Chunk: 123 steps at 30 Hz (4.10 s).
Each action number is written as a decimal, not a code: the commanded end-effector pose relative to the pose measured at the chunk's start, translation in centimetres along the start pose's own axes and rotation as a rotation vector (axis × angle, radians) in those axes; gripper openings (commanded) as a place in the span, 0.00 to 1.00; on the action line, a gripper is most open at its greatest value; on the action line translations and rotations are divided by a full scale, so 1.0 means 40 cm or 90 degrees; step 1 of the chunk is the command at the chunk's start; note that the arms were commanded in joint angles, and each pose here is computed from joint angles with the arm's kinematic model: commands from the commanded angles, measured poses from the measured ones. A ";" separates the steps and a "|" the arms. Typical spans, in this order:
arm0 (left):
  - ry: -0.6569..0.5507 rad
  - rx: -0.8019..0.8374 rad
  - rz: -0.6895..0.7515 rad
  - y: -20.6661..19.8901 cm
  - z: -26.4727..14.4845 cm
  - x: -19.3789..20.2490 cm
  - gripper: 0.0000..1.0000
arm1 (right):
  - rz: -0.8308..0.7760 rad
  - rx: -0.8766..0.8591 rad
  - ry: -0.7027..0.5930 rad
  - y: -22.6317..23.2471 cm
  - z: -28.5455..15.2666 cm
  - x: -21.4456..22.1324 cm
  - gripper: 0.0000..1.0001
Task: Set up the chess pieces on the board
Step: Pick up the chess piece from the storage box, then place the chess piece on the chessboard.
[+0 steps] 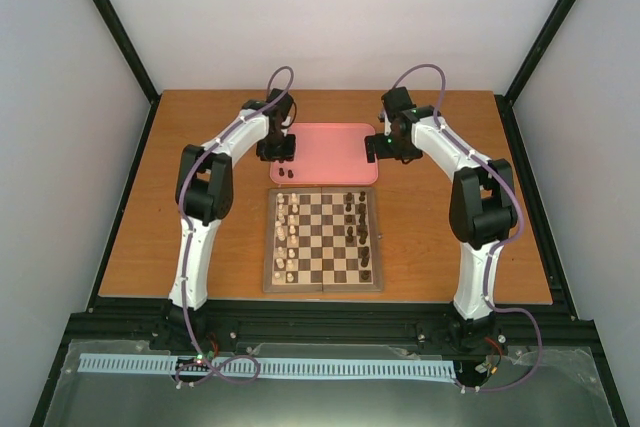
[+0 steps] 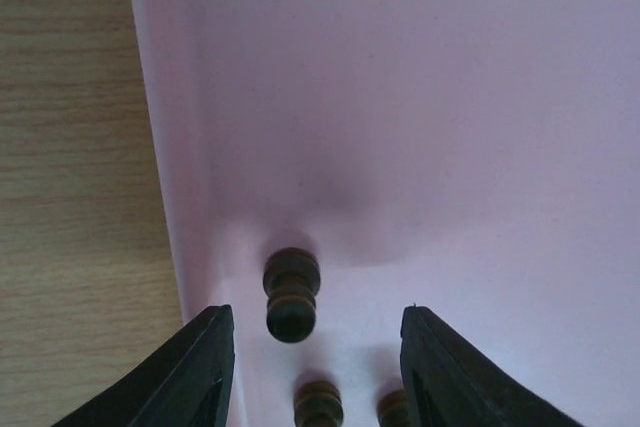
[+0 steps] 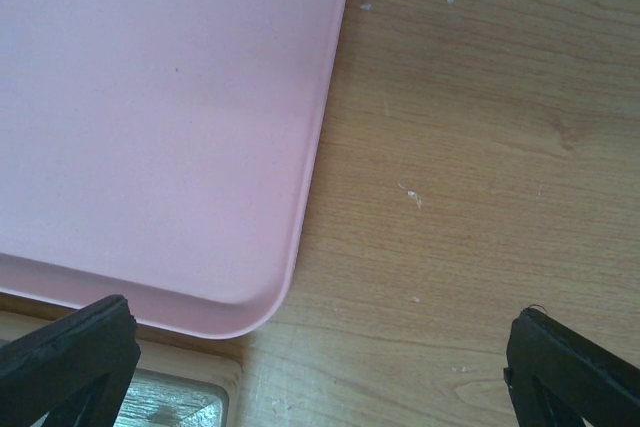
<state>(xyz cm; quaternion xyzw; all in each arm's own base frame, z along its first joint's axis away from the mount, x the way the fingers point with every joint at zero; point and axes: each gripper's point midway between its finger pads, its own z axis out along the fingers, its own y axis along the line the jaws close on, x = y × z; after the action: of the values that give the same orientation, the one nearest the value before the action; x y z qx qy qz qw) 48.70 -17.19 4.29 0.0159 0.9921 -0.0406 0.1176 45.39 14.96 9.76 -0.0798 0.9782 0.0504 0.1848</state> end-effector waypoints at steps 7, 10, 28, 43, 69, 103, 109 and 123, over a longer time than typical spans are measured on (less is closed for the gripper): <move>-0.007 -0.004 -0.030 0.030 0.016 -0.037 0.41 | 0.000 0.002 -0.004 -0.006 -0.002 -0.019 1.00; -0.004 -0.002 -0.032 0.028 0.017 -0.038 0.33 | 0.001 0.001 -0.004 -0.006 0.000 -0.021 1.00; -0.021 0.029 -0.018 0.001 -0.117 -0.034 0.01 | 0.001 -0.002 0.000 -0.004 0.006 -0.019 1.00; 0.023 0.237 0.242 -0.307 -0.401 0.378 0.01 | -0.023 0.003 0.021 0.022 0.022 0.039 1.00; 0.053 0.225 0.366 -0.505 -0.299 0.642 0.01 | -0.046 0.021 0.004 0.025 0.010 0.081 1.00; 0.088 0.204 0.396 -0.546 -0.182 0.688 0.01 | -0.047 0.022 0.012 0.018 0.030 0.107 1.00; 0.089 0.203 0.397 -0.550 -0.175 0.686 0.01 | -0.049 0.022 0.012 0.019 0.029 0.109 1.00; 0.084 0.203 0.388 -0.551 -0.165 0.685 0.03 | -0.052 0.020 0.013 0.021 0.025 0.111 1.00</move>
<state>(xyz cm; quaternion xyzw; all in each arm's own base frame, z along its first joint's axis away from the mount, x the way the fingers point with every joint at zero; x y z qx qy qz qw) 19.44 -36.69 5.24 0.3251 0.9338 -0.1444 0.0388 41.41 15.15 6.12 -0.1096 0.9804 0.0276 0.1613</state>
